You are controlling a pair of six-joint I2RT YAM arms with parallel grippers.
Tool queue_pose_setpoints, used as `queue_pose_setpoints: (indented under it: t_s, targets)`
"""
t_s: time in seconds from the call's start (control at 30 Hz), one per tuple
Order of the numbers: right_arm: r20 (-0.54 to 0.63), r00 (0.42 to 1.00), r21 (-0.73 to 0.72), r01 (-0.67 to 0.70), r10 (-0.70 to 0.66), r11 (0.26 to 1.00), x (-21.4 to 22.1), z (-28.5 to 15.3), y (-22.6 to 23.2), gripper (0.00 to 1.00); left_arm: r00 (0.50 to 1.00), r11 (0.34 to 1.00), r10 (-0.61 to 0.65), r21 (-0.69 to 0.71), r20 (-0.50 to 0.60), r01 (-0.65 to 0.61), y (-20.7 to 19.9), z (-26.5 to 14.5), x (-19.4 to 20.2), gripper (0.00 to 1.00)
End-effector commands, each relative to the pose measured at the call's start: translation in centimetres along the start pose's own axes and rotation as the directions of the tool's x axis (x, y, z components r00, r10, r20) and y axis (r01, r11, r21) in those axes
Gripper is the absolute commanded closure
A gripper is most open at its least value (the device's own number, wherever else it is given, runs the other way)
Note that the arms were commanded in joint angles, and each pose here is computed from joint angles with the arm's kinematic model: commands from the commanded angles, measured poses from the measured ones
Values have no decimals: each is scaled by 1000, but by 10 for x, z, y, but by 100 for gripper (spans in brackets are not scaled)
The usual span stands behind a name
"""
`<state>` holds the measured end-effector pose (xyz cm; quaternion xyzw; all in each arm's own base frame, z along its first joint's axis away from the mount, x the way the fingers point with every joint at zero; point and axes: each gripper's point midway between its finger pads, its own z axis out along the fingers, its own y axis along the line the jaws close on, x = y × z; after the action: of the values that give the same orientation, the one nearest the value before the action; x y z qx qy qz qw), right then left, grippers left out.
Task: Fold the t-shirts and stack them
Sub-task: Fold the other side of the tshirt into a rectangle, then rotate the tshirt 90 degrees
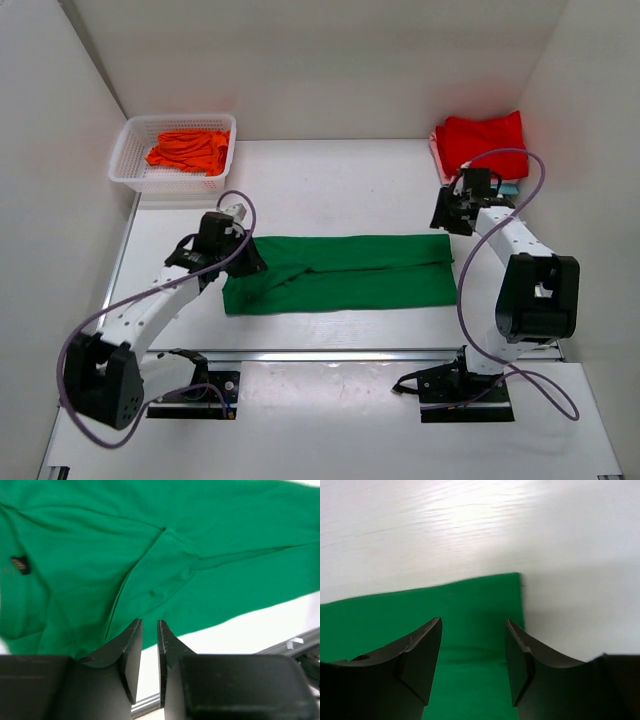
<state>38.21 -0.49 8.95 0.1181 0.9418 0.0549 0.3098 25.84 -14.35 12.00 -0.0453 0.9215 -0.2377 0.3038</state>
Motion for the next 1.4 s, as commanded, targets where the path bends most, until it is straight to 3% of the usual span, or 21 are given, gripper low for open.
queue_pose_setpoints:
  t_s: [0.0, 0.23, 0.3, 0.33, 0.37, 0.47, 0.53, 0.57, 0.6, 0.63, 0.67, 0.73, 0.8, 0.87, 0.9, 0.93, 1.03, 1.2, 1.3, 1.33, 1.37]
  targets:
    - [71, 996, -67, 56, -51, 996, -25, 3, 28, 50, 999, 999, -43, -26, 11, 43, -4, 26, -3, 71]
    - [-158, 987, -12, 12, -14, 1000, 41, 37, 37, 40, 993, 965, -88, -253, -82, 65, 45, 91, 22, 74]
    - [-238, 971, 17, -21, 24, 1000, 77, 36, 39, 43, 981, 954, -66, -299, -185, 8, 45, 115, 21, 75]
    - [-261, 965, 8, -30, 31, 1000, 88, 30, 43, 51, 984, 960, -40, -281, -173, -10, 32, 124, 1, 76]
    - [-302, 953, 4, -37, 36, 999, 108, 24, 48, 56, 969, 951, -45, -307, -243, -32, 38, 134, 14, 77]
    - [-342, 938, -25, -65, 53, 998, 148, -2, 68, 55, 968, 950, -19, -307, -251, -61, 27, 163, -16, 79]
    - [-300, 953, -81, -75, 48, 994, 161, -24, 86, 54, 978, 958, 7, -280, -208, -66, 2, 181, -66, 82]
    - [-311, 949, -107, -84, 47, 991, 177, -30, 96, 56, 967, 951, 22, -293, -254, -98, 6, 199, -61, 82]
    - [-304, 951, -142, -103, 55, 985, 187, -38, 107, 58, 962, 949, 46, -289, -268, -126, -3, 214, -82, 82]
    - [-303, 952, -186, -112, 52, 976, 193, -45, 115, 61, 972, 955, 86, -259, -221, -143, -28, 211, -126, 82]
    - [-297, 953, -232, -126, 54, 965, 195, -50, 128, 61, 953, 944, 74, -286, -295, -162, -12, 244, -110, 83]
    - [-279, 959, -287, -133, 50, 949, 201, -54, 145, 59, 973, 970, 67, -214, -221, -116, -31, 275, -155, 82]
    - [-279, 959, -318, -137, 45, 938, 205, -56, 155, 57, 971, 987, 16, -150, -240, -54, -23, 280, -147, 87]
    - [-287, 957, -361, -148, 42, 921, 209, -57, 165, 56, 973, 979, 19, -195, -230, -65, -3, 281, -138, 92]
    - [-284, 959, -384, -135, 23, 913, 211, -56, 172, 56, 982, 981, 47, -176, -183, -80, -15, 278, -160, 93]
    - [-286, 958, -409, -119, -3, 905, 216, -58, 179, 56, 974, 978, 42, -188, -224, -86, -11, 287, -148, 91]
    - [-298, 952, -419, -64, -70, 906, 234, -56, 196, 54, 988, 993, 9, -111, -151, -26, -28, 289, -178, 89]
    - [-333, 934, -479, -51, -128, 876, 269, -63, 224, 50, 993, 994, -63, -91, -96, 54, -3, 299, -195, 95]
    - [-316, 927, -547, -4, -202, 837, 283, -69, 243, 41, 992, 994, -109, -24, -59, 107, -5, 302, -213, 94]
    - [-296, 932, -559, 10, -211, 829, 282, -73, 249, 37, 988, 993, -120, -32, -96, 118, 1, 309, -196, 94]
    - [-272, 934, -559, 41, -230, 828, 285, -75, 252, 34, 992, 993, -116, -13, -47, 116, -3, 305, -211, 97]
